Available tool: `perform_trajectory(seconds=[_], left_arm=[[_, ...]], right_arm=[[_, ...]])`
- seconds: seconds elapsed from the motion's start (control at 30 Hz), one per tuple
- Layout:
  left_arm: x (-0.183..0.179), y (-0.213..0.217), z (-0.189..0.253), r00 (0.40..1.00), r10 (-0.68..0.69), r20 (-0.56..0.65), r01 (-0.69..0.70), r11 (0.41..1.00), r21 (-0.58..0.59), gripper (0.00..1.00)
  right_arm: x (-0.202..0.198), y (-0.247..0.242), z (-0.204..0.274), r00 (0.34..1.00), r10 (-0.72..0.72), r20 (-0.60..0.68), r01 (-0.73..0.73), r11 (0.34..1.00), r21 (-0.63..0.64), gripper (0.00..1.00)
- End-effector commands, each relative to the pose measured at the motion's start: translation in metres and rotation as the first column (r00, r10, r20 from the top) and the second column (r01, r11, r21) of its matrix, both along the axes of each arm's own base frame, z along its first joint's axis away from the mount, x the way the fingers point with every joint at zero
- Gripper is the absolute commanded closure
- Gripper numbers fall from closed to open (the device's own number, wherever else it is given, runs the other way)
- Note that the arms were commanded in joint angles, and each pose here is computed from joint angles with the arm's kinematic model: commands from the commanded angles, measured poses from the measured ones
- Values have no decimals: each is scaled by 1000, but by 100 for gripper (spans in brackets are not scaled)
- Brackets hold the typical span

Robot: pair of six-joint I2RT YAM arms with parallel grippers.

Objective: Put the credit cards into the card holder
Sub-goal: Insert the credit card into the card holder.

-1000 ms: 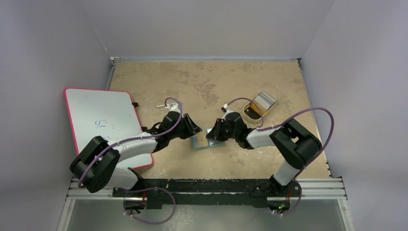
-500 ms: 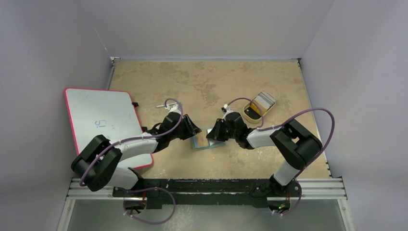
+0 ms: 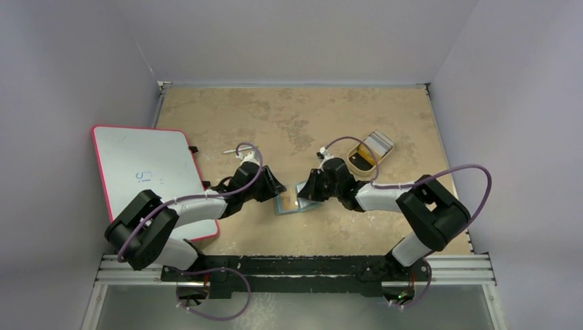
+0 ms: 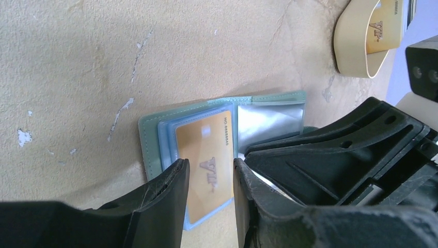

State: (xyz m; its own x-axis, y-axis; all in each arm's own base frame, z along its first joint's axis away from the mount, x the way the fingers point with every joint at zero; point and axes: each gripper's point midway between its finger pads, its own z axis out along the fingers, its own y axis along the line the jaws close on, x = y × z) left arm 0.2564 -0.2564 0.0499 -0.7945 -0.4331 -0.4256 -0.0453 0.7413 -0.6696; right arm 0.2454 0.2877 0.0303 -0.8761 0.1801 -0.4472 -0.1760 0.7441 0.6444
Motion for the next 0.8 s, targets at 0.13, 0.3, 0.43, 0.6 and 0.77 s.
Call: perform_trajectory(seconds=[0.13, 0.3, 0.43, 0.6, 0.77], left_arm=[[6, 0, -1, 1000, 4, 26, -4, 1000, 8, 64], [5, 2, -4, 1000, 2, 21, -2, 1000, 22, 64], [5, 1, -4, 1000, -1, 25, 1, 1000, 17, 64], [5, -3, -2, 1000, -10, 30, 10, 1000, -2, 64], [6, -7, 0, 999, -19, 33, 19, 1000, -19, 64]], right_arm=[[8, -2, -6, 1000, 10, 27, -8, 998, -66, 88], [1, -1, -20, 1000, 16, -8, -17, 998, -52, 89], [0, 0, -22, 1000, 21, -16, -22, 999, -45, 89], [-2, 0, -24, 1000, 21, -21, -22, 999, -43, 90], [-3, 0, -27, 999, 22, -28, -23, 999, -40, 90]])
